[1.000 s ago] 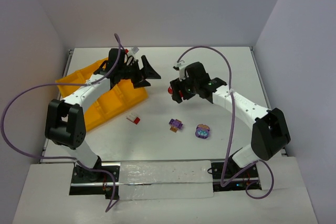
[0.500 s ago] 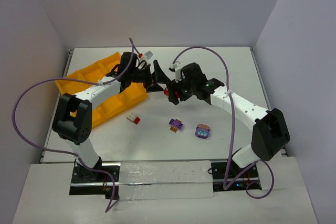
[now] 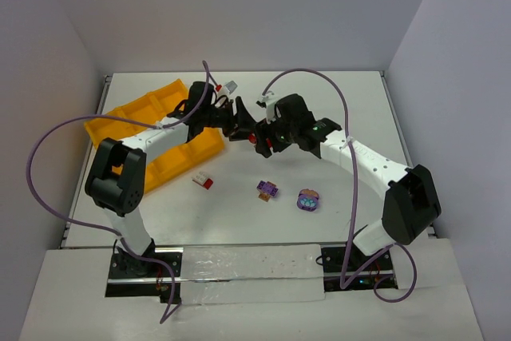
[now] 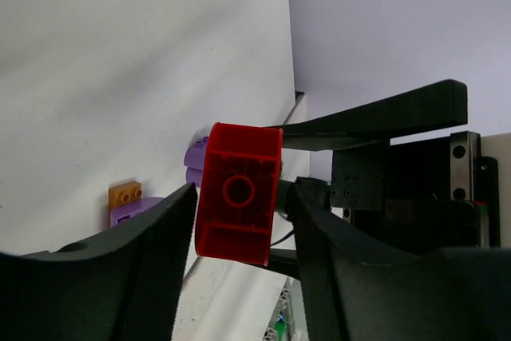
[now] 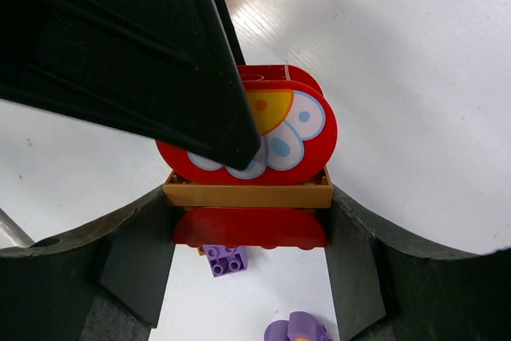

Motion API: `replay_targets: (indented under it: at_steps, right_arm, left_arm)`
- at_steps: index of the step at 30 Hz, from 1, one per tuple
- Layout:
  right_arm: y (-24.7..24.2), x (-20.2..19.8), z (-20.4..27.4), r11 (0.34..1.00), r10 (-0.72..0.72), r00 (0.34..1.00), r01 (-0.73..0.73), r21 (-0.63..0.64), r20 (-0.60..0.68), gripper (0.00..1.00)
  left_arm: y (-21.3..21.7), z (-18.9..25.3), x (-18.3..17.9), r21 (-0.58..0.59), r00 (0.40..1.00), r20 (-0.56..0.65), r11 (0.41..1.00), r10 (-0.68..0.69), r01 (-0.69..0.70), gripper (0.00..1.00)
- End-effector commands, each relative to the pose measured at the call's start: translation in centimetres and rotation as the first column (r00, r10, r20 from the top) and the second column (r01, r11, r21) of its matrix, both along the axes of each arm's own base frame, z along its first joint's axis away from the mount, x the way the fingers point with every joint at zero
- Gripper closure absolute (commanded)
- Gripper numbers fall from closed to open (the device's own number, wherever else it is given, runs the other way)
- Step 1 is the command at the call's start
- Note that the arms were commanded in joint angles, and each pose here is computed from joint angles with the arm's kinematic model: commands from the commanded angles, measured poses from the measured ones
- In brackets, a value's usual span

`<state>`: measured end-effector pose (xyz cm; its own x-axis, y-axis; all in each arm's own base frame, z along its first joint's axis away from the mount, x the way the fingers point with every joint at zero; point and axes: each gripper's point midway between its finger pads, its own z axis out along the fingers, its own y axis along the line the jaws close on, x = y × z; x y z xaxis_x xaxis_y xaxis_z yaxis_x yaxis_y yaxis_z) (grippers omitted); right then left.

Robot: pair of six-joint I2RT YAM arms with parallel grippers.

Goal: Sort the legos into containers by color

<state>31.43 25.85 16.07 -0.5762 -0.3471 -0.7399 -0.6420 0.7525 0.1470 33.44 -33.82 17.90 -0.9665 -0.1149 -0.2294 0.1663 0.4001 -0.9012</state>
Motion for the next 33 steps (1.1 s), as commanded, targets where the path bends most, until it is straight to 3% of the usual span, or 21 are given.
replay_targets:
  at_steps: [1,4,5,9,14,19,28,33]
  right_arm:
    - [1.0,1.1,2.4,0.999,-0.012,0.998,0.009,0.042,0.059,0.44]
    - [0.8,1.3,2.0,0.999,-0.028,0.998,0.026,0.032,0.057,0.44]
    - [0.7,1.4,2.0,0.999,-0.035,0.998,0.033,0.029,0.058,0.42]
    - [0.8,1.3,2.1,0.999,-0.024,0.998,0.022,0.028,0.063,0.34]
    - [0.7,1.4,3.3,0.999,-0.024,0.995,0.021,0.036,0.095,0.17]
    - [0.9,1.5,3.7,0.999,-0.017,0.995,0.013,0.046,0.099,0.17]
    - [1.1,2.1,1.0,0.999,-0.03,0.997,0.029,0.019,0.064,0.27]
    - [0.9,2.0,1.1,0.999,-0.045,0.997,0.043,0.025,0.058,0.19]
  left_arm:
    - [-0.8,2.0,0.0,-0.065,0.998,0.059,0.997,-0.034,0.038,0.53]
    - [-0.8,1.8,0.1,-0.049,0.998,0.06,0.998,-0.034,0.037,0.93]
    - [-0.7,1.6,0.3,-0.036,0.998,0.057,0.999,-0.031,0.033,1.0]
    - [-0.5,0.9,0.6,-0.015,0.998,0.054,1.0,-0.026,0.027,1.0]
    - [-0.2,1.4,1.0,-0.012,0.997,0.072,1.0,-0.003,0.004,1.0]
    - [-0.2,1.7,1.6,-0.01,0.996,0.088,1.0,0.012,-0.012,1.0]
    - [-0.6,0.6,2.8,0.001,0.998,0.056,0.999,0.035,-0.035,1.0]
    - [-0.5,0.2,3.2,0.029,0.998,0.046,0.999,0.045,-0.046,1.0]
